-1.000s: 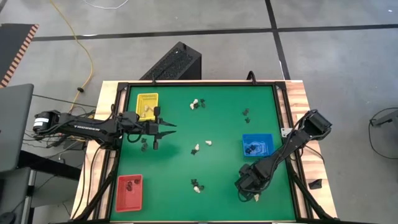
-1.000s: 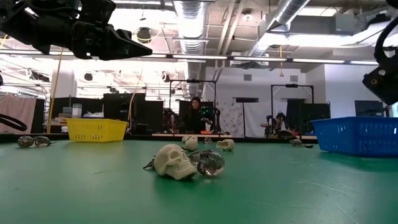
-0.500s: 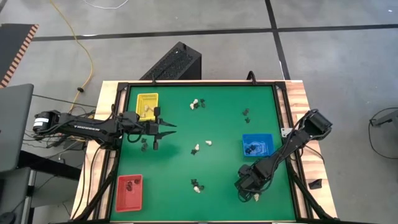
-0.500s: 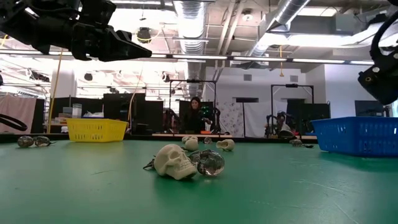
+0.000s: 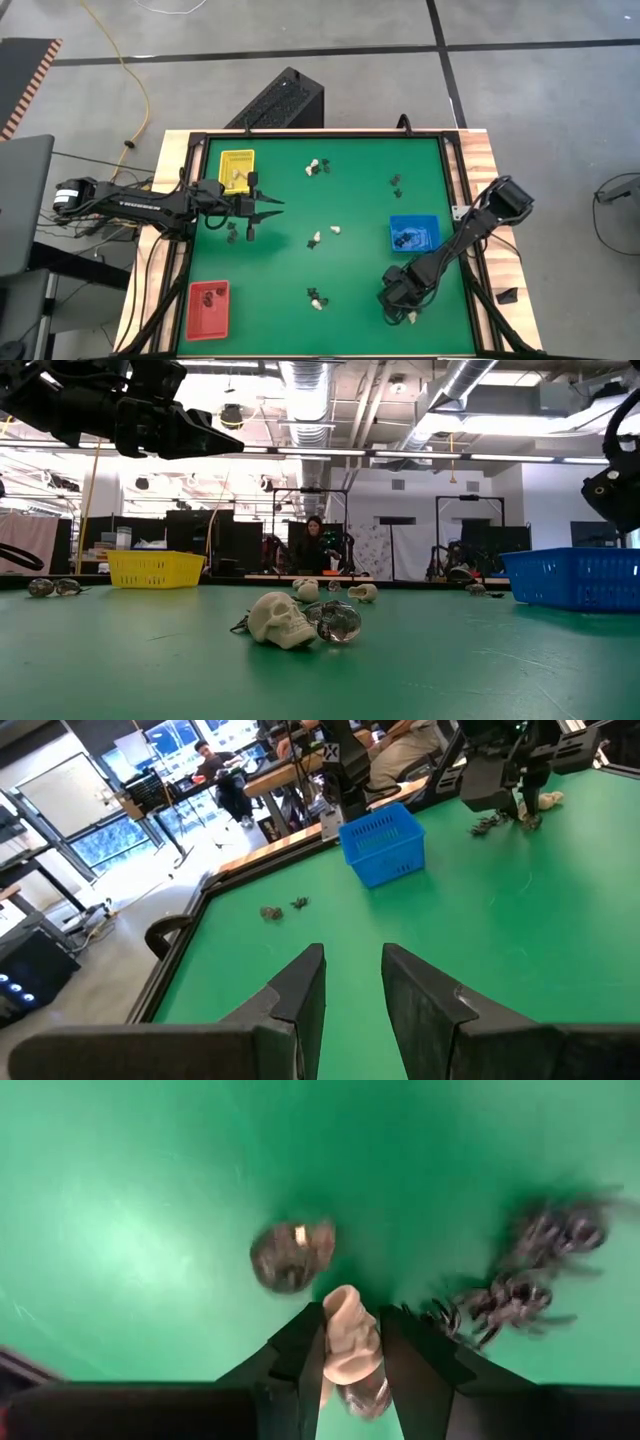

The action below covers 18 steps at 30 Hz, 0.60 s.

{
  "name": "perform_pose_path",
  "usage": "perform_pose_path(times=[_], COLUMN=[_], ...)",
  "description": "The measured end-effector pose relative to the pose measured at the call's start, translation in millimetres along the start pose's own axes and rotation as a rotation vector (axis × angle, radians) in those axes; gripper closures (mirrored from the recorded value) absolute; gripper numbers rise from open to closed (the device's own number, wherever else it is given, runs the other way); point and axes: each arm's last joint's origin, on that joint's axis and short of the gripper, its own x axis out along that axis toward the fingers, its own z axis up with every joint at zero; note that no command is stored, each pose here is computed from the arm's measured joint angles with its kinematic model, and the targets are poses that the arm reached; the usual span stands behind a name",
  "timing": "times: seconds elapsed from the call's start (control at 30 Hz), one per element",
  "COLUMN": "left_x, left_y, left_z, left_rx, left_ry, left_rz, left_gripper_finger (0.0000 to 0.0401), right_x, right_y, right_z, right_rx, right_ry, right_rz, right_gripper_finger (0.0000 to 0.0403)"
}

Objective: Sort Halloween decoration
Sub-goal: Put the white skull toy into the yellow bin

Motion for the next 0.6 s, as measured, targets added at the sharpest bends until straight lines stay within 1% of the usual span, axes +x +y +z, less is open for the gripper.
perform_pose_path(times=[0.1, 0.23, 0.3, 0.37, 0.47, 0.53, 0.6], left_x=[0.0, 0.0, -0.1, -2.0, -7.5, -13.7, -21.1], left_y=[0.1, 0.7, 1.4, 2.7, 6.5, 10.6, 15.2], left_z=[0.2, 0.3, -1.3, -5.0, -7.8, -6.1, -2.0], left_rx=[0.000, 0.000, 0.001, 0.003, 0.010, -0.011, -0.046], left_ry=[-0.002, 0.002, 0.032, 0.106, 0.207, 0.245, 0.251], left_rz=[0.002, 0.019, 0.055, 0.127, 0.269, 0.386, 0.502], left_gripper_finger=[0.0309, 0.0309, 0.0309, 0.0309, 0.0309, 0.0309, 0.0309], right_x=[-15.4, -43.3, -59.5, -75.2, -93.4, -103.5, -111.4], right_y=[1.8, 3.0, 1.7, -0.2, -3.7, -3.7, -1.4], right_z=[3.9, 10.2, 14.1, 20.7, 36.2, 52.5, 74.2], right_rx=[-0.018, -0.066, -0.085, -0.110, -0.170, -0.219, -0.294], right_ry=[-0.041, -0.179, -0.252, -0.352, -0.554, -0.695, -0.804], right_rz=[-0.023, -0.003, 0.022, 0.043, 0.043, 0.038, 0.041], right_gripper_finger=[0.0276, 0.0276, 0.0276, 0.0276, 0.0276, 0.0276, 0.0276])
